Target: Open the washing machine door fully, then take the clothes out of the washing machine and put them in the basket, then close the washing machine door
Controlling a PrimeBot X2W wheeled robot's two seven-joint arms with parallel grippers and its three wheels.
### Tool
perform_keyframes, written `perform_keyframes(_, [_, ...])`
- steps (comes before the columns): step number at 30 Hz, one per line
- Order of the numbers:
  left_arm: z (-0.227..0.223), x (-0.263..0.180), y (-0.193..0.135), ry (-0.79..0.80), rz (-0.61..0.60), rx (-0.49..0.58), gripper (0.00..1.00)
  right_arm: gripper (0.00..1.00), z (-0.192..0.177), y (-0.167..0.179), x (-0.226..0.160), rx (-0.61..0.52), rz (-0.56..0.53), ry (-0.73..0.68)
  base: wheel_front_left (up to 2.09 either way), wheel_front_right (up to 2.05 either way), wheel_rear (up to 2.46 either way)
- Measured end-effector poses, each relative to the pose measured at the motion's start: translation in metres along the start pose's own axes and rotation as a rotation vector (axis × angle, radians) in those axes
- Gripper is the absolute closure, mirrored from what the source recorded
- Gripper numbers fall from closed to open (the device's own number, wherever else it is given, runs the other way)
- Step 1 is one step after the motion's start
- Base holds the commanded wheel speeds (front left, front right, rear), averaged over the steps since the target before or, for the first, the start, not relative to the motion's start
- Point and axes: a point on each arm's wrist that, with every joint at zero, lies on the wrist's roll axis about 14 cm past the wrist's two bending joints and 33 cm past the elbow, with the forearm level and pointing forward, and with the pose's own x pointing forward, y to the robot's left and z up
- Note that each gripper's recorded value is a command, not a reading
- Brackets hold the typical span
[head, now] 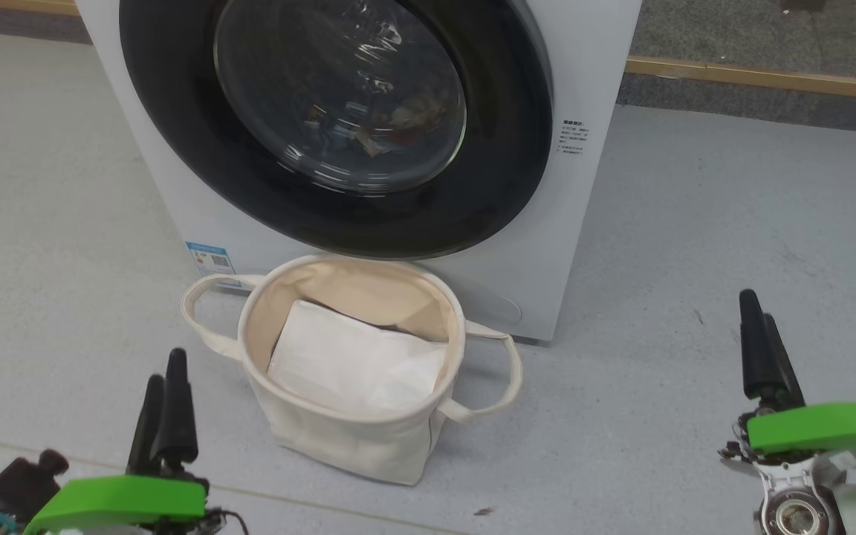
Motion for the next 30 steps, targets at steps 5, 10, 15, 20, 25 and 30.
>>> perform_keyframes(5, [0.0,0.003,-0.017,-0.006,-0.059,0.127,0.0,0.0,-0.001,0.014,0.005,-0.093,0.051,0.002,0.0,0.0,0.0])
perform_keyframes(10, [-0.003,0.005,-0.035,-0.008,-0.123,0.237,0.0,0.0,-0.003,0.021,0.007,-0.154,0.078,0.008,0.0,0.0,0.0])
perform_keyframes(15, [-0.01,0.003,-0.048,0.003,-0.177,0.354,0.0,0.0,-0.003,0.028,0.01,-0.208,0.103,0.0,0.0,0.0,0.0])
perform_keyframes(20, [-0.021,0.0,-0.054,0.03,-0.224,0.489,0.0,0.0,-0.012,0.031,0.009,-0.285,0.121,0.02,0.0,0.0,0.0])
perform_keyframes(25, [-0.028,0.0,-0.064,0.038,-0.269,0.627,0.0,0.0,-0.015,0.036,0.009,-0.384,0.146,0.022,0.0,0.0,0.0])
perform_keyframes(30, [-0.036,-0.002,-0.072,0.038,-0.31,0.73,0.0,0.0,-0.021,0.03,0.008,-0.464,0.138,0.038,0.0,0.0,0.0])
